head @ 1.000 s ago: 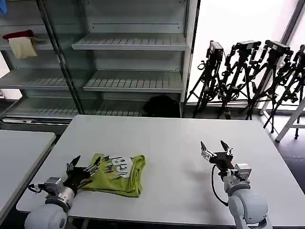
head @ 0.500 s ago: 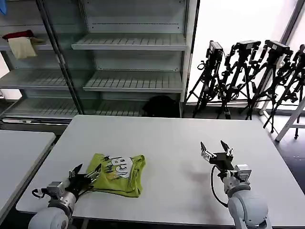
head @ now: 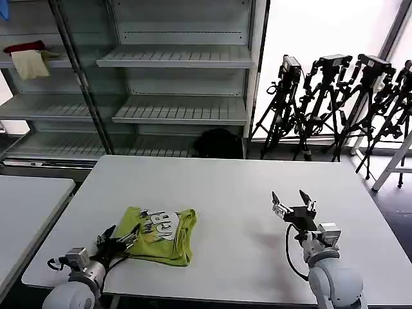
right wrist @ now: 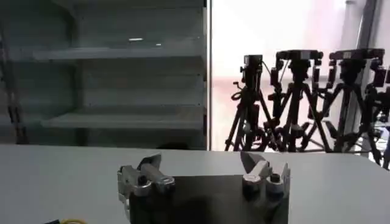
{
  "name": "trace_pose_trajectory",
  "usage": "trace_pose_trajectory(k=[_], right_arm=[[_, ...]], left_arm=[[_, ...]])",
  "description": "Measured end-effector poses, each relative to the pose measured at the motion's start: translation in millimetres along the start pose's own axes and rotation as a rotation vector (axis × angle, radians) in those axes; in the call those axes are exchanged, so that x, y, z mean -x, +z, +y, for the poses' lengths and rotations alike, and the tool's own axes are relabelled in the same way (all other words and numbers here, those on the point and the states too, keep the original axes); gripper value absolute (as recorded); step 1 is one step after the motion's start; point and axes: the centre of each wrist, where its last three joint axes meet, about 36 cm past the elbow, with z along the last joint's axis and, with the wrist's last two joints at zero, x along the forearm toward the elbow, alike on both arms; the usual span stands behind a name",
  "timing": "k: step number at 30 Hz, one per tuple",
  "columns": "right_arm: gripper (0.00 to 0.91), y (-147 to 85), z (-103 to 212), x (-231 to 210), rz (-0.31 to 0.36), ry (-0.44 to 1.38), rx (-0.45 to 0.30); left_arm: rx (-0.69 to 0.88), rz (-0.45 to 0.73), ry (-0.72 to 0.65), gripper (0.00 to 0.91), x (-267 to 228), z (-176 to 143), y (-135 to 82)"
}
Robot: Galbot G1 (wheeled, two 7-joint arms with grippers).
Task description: Fold and organize the clothes.
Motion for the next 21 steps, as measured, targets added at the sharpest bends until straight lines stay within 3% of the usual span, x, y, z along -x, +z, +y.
trace_pose_trajectory(k=[1, 2, 21], right_arm=[[0.907, 0.0, 0.1, 0.1, 0.0, 0.0, 0.0], [0.907, -0.1, 0.2, 0.1, -0.001, 0.001, 0.0], [0.907, -0.8, -1.6, 3.0, -0.003, 0.008, -0.007]], left_arm=[[-0.003, 0.001, 0.002, 0.071, 0.2, 0.0, -0.1], [-0.007, 0.002, 0.004, 0.02, 0.4, 0.1, -0.1], [-0.071, -0.004, 0.061, 0.0, 3.0, -1.7, 0.8]])
